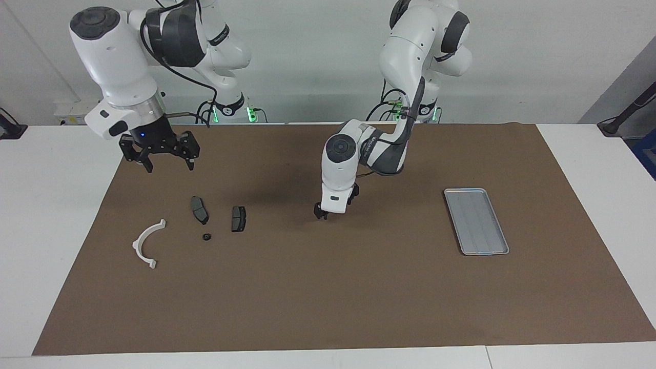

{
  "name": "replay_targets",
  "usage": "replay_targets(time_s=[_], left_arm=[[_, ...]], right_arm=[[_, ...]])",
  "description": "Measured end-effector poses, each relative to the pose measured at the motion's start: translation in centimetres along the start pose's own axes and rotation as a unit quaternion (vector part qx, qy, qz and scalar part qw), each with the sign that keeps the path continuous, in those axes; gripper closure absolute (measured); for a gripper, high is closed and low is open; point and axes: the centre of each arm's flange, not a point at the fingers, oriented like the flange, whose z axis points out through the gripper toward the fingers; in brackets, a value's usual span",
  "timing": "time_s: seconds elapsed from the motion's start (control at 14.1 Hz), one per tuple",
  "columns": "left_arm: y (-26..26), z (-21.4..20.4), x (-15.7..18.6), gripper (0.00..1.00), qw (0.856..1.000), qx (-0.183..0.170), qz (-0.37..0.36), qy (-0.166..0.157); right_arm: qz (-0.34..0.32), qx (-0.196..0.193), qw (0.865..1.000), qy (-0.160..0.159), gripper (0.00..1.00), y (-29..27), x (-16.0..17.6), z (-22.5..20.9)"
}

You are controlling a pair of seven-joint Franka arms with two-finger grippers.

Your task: Pick bearing gear from pile to tray

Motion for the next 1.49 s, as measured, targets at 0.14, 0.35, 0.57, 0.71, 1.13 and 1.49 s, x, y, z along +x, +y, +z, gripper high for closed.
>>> replay_targets(time_s=[0.14,0.35,0.57,0.71,1.13,1.49], left_arm=[[-0.2,0.5,0.0,0.00,1.000,0.001,0.000,0.000],[-0.2,0.5,-0.1,0.00,1.000,0.001,0.000,0.000],[-0.1,0.5,-0.2,0.00,1.000,0.001,-0.003,-0.001],[-0.1,0.5,-0.3,0.00,1.000,0.000,-0.006,-0.001],[-0.1,0.9,-0.3,0.00,1.000,-0.009,-0.007,0.003],[-0.3,1.1,-0.7,0.00,1.000,-0.007,-0.006,0.002]], right_arm=[[0.008,-0.002,1.000,-0.004,0.00,1.1,-1.3,-1.4],[0.024,-0.003,1.000,-0.001,0.00,2.9,-1.8,-2.0],[0.022,-0.001,1.000,-0.014,0.00,2.6,-2.3,-2.1],[0.015,-0.001,1.000,-0.011,0.00,1.8,-2.4,-2.5],[0.005,0.007,1.000,-0.014,0.00,0.6,-2.5,-2.7],[0.011,0.008,1.000,-0.012,0.00,1.1,-2.8,-2.9]])
